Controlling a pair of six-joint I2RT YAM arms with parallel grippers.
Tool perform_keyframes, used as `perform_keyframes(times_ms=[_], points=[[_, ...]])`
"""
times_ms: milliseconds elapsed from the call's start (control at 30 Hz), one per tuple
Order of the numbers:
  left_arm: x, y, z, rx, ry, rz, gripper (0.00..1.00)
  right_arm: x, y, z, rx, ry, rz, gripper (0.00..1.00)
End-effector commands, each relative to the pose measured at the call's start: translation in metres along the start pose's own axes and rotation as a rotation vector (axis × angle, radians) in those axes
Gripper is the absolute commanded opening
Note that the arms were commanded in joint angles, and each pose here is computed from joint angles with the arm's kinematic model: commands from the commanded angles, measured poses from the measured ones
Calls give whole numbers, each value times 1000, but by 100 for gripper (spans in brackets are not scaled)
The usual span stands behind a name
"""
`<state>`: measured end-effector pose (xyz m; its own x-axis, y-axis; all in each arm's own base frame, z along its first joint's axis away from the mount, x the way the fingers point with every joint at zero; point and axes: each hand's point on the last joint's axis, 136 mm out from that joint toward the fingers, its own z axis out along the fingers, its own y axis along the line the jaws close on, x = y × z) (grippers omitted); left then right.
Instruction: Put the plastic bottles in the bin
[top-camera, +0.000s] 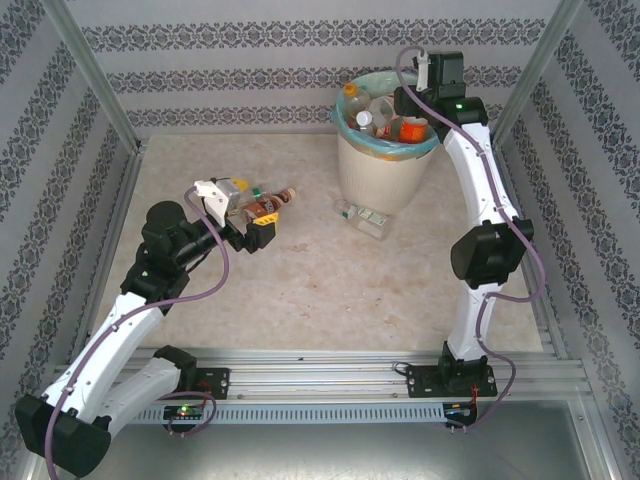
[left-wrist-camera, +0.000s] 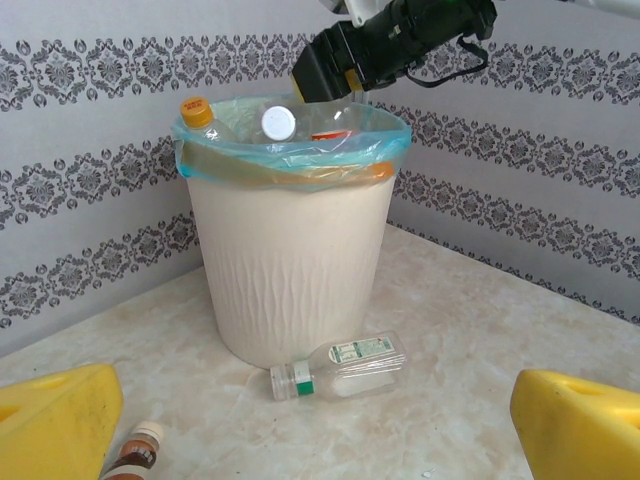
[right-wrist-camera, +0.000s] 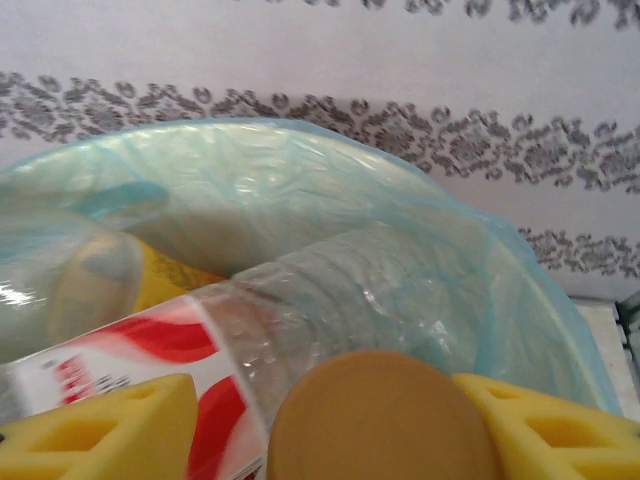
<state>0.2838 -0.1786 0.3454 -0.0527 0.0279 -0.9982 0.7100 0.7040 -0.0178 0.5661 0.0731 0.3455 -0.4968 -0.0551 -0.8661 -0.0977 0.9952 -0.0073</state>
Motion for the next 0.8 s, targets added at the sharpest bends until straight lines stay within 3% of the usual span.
perform_keyframes(times_ms=[0, 100, 333, 467, 533, 633, 767], points=[[2, -3, 1, 7, -5, -14, 100, -27, 2, -33, 14, -74, -37, 67], [4, -3, 2, 11, 0, -16, 100, -20, -1, -26, 24, -52, -49, 59], [9, -3, 1, 11, 9, -22, 100, 13, -33, 13, 124, 54, -37, 54], [10, -3, -1, 4, 8, -22, 100, 30, -53, 26, 192, 107, -27, 44], [10, -2, 0, 4, 10, -24, 100, 34, -54, 30, 189, 122, -23, 46], [12, -2, 2, 9, 18, -26, 100, 22, -44, 22, 154, 104, -18, 64], [14, -1, 4, 8, 20, -29, 100, -11, -29, -2, 142, 10, -43, 76]])
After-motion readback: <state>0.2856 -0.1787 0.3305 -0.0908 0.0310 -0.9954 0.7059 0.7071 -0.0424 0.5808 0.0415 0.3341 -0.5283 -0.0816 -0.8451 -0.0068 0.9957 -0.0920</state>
